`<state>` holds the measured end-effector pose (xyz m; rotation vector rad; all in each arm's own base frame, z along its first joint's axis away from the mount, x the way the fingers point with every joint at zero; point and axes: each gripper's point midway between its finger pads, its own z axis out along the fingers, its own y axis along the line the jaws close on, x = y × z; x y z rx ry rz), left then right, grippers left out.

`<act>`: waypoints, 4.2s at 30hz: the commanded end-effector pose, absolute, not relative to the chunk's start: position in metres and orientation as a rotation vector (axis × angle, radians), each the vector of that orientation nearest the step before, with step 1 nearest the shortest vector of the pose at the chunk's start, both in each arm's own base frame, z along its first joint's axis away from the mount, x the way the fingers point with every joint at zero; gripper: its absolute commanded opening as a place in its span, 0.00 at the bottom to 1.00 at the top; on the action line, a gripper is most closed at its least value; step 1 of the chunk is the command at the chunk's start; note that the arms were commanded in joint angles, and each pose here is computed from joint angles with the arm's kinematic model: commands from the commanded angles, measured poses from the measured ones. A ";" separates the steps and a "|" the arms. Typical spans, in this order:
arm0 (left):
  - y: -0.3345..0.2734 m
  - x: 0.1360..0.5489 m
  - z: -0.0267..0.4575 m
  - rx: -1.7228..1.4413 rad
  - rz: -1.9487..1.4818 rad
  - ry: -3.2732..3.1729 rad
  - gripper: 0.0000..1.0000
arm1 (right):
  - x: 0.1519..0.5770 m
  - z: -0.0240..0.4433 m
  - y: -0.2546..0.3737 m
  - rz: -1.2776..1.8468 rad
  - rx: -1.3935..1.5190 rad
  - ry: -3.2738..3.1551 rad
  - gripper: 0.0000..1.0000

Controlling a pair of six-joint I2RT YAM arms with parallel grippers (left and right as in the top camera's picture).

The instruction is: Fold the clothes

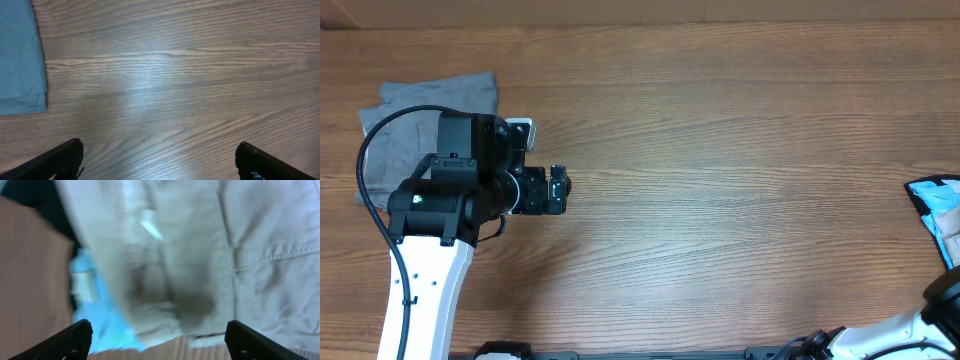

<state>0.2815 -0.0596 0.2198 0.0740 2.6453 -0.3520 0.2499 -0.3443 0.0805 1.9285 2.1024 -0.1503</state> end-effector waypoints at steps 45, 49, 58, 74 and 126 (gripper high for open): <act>-0.062 0.289 0.229 0.109 -0.344 2.606 1.00 | 0.420 0.210 0.044 0.537 0.524 2.694 0.04; -0.062 0.286 0.227 0.109 -0.343 2.617 1.00 | 0.407 0.211 0.133 0.565 0.224 2.743 0.04; -0.057 0.284 0.225 0.097 -0.310 2.636 1.00 | 0.351 0.215 0.264 0.589 -0.297 2.725 0.04; -0.081 0.296 0.220 0.182 -0.394 2.614 1.00 | 0.373 0.195 0.151 0.193 0.047 2.832 0.60; 0.030 0.377 0.103 -0.188 -0.600 2.876 0.04 | 0.342 0.037 0.054 0.396 0.585 2.894 0.72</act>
